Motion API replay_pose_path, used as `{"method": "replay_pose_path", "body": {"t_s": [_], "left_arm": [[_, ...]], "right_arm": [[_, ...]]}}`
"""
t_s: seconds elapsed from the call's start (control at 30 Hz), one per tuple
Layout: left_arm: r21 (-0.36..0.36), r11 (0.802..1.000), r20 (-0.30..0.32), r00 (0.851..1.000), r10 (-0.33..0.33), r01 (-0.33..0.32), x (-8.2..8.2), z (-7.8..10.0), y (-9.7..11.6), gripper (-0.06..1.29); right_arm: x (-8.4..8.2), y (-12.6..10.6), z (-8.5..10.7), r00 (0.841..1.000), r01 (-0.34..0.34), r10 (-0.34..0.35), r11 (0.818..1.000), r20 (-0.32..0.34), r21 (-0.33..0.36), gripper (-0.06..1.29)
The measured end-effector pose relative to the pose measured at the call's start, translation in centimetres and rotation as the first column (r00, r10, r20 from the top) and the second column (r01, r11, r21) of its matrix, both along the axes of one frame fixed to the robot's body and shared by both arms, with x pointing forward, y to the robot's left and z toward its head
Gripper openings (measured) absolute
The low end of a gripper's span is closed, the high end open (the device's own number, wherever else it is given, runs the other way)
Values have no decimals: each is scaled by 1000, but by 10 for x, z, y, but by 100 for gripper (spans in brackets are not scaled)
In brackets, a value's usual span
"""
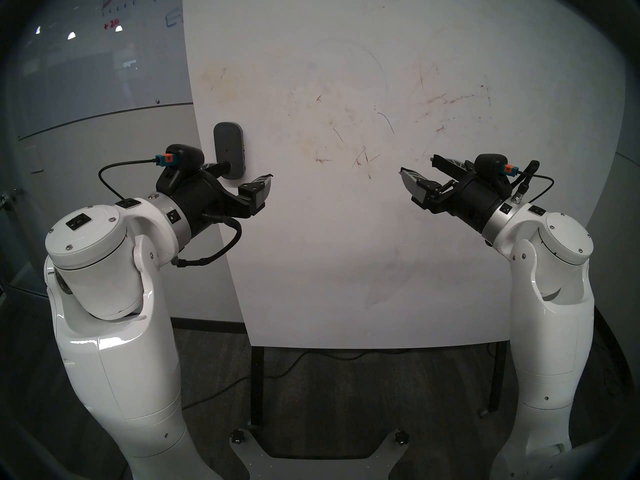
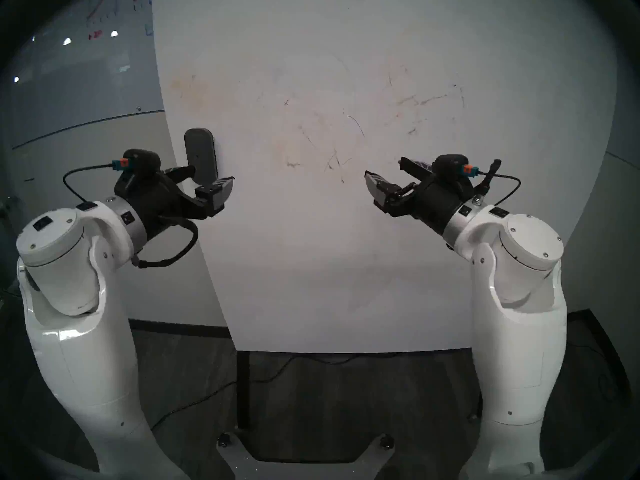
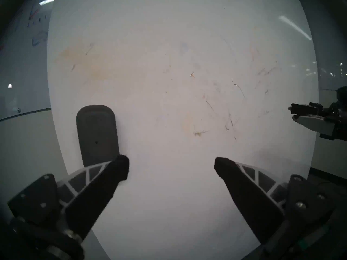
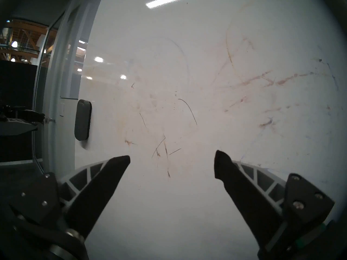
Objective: Erase all marks on the whiteboard with the eraser
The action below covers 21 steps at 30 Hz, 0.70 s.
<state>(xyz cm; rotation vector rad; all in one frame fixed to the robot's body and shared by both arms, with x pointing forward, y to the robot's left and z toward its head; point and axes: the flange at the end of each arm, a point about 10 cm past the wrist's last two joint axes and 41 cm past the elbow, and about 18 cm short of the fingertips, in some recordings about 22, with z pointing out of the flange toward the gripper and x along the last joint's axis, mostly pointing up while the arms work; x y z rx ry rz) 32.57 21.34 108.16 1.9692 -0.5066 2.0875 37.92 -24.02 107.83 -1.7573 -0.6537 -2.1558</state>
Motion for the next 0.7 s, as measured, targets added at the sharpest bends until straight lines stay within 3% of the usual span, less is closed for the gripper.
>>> {"method": "replay_pose_path", "body": {"t_s": [0.17, 0.7], "left_arm": [[-17, 1000, 19, 1000, -18, 19, -4, -6, 3, 122], [-40, 999, 80, 997, 9, -5, -8, -13, 6, 122]], "right_arm": [[0, 0, 0, 1000, 0, 0, 1000, 0, 0, 121], [0, 0, 0, 1000, 0, 0, 1000, 0, 0, 121]]}}
